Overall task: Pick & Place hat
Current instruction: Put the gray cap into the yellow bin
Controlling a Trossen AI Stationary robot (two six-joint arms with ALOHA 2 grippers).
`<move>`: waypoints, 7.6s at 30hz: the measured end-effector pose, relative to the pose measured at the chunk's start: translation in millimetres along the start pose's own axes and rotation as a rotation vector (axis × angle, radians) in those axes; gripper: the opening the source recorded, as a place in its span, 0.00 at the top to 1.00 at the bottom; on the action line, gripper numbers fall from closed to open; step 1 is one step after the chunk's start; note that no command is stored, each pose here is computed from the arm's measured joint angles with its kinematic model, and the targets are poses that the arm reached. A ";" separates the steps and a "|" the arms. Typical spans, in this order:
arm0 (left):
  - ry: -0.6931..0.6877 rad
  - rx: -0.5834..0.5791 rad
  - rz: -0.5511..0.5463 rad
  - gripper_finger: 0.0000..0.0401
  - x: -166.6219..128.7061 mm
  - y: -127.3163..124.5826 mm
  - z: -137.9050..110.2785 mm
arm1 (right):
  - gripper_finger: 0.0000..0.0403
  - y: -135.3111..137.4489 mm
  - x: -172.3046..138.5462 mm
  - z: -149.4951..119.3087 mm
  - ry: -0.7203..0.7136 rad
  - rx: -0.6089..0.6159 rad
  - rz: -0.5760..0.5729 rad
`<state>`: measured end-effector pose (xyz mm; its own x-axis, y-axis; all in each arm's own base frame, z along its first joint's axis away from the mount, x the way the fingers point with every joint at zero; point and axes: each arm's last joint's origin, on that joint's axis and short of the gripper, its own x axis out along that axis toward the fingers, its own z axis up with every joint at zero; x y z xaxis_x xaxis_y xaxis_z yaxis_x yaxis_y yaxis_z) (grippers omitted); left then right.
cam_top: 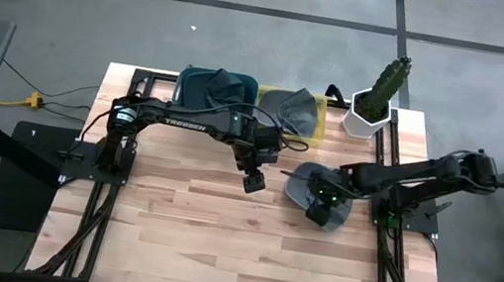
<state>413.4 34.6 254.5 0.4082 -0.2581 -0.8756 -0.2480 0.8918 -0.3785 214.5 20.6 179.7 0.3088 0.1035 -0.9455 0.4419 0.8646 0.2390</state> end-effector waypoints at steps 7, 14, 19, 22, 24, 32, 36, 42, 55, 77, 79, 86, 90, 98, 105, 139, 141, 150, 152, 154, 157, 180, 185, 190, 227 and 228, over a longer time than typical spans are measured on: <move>0.007 -0.019 0.002 0.47 -0.1 0.3 -0.6 | 0.38 1.3 19.5 2.7 0.070 0.008 -0.008; 0.010 -0.027 -0.005 0.47 -0.1 0.1 -0.8 | 0.38 3.3 19.7 1.8 0.130 0.019 0.088; 0.010 -0.027 -0.005 0.47 -0.1 0.1 -0.8 | 0.38 4.5 12.6 1.5 0.124 0.012 0.141; 0.010 -0.027 -0.006 0.47 -0.1 0.1 -0.8 | 0.38 6.3 12.1 1.7 0.119 0.002 0.160; 0.010 -0.031 -0.006 0.47 -0.1 0.1 -0.8 | 0.38 8.6 12.6 1.1 0.108 -0.012 0.154; 0.010 -0.031 -0.006 0.47 -0.1 0.1 -0.7 | 0.38 17.3 14.2 -3.9 0.029 -0.067 0.055; 0.009 -0.030 -0.007 0.47 -0.1 0.1 -0.7 | 0.38 20.7 14.5 -6.0 -0.020 -0.092 -0.005; 0.008 -0.029 -0.007 0.47 -0.3 0.0 -0.6 | 0.38 28.8 14.9 -13.1 -0.011 -0.088 0.004; -0.022 -0.016 -0.017 0.47 -0.3 -1.0 2.5 | 0.38 34.7 14.3 -31.6 -0.058 -0.139 -0.184; -0.033 -0.010 -0.040 0.47 -0.6 -2.1 3.9 | 0.38 50.3 25.0 -42.0 -0.142 -0.243 -0.249; -0.033 -0.010 -0.041 0.47 -0.6 -2.1 3.9 | 0.38 50.7 30.1 -43.4 -0.125 -0.250 -0.267; -0.030 -0.010 -0.047 0.47 -0.6 -2.3 3.8 | 0.38 48.8 42.6 -44.3 -0.109 -0.195 -0.325; -0.027 -0.008 -0.056 0.47 -0.6 -2.5 3.7 | 0.38 47.1 46.5 -45.7 -0.088 -0.187 -0.351; -0.028 -0.005 -0.056 0.47 -0.7 -2.4 3.8 | 0.38 44.3 50.2 -45.1 -0.075 -0.129 -0.373; -0.028 -0.005 -0.056 0.47 -0.6 -2.6 3.8 | 0.52 42.4 50.5 -42.6 -0.062 -0.114 -0.364; -0.030 -0.073 -0.121 0.47 -10.5 22.5 11.3 | 0.96 72.0 -22.8 -10.5 -0.039 -0.303 -0.575; -0.032 -0.074 -0.136 0.47 -11.0 23.4 12.0 | 0.96 74.1 -31.2 -7.5 -0.050 -0.313 -0.604; -0.029 -0.129 -0.135 0.47 -30.1 42.0 10.8 | 0.96 80.6 -60.7 9.4 -0.102 -0.395 -0.680; -0.070 -0.123 -0.127 0.47 -43.8 43.5 11.7 | 0.96 79.6 -64.7 13.3 -0.105 -0.411 -0.695; -0.076 -0.125 -0.083 0.47 -59.0 44.8 5.8 | 0.96 78.5 -68.0 17.2 -0.107 -0.420 -0.706; -0.137 -0.094 -0.050 0.47 -80.0 42.8 3.4 | 0.96 76.2 -72.6 22.6 -0.114 -0.427 -0.709; -0.547 0.030 0.149 0.47 -271.2 -6.6 -123.0 | 0.96 40.5 -119.4 38.8 -0.214 -0.433 -0.665; -0.702 0.050 0.155 0.47 -310.5 -14.9 -169.6 | 0.96 36.6 -119.7 44.2 -0.199 -0.478 -0.660; -0.815 0.010 0.194 0.47 -336.5 -17.0 -215.3 | 0.96 30.3 -120.1 51.6 -0.194 -0.495 -0.658; -1.455 -0.047 -0.226 0.47 -110.0 75.6 -278.2 | 0.96 9.5 -121.5 76.0 -0.203 -0.516 -0.550; -1.455 -0.059 -0.205 0.47 -106.8 76.2 -278.7 | 0.96 9.3 -121.5 76.1 -0.203 -0.515 -0.548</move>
<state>106.1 26.6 235.6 0.9364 0.2499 0.2466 -0.0985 0.8612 -0.4986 245.2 -21.4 313.7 0.3292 -0.4535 -0.8282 0.1445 0.8910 -0.4305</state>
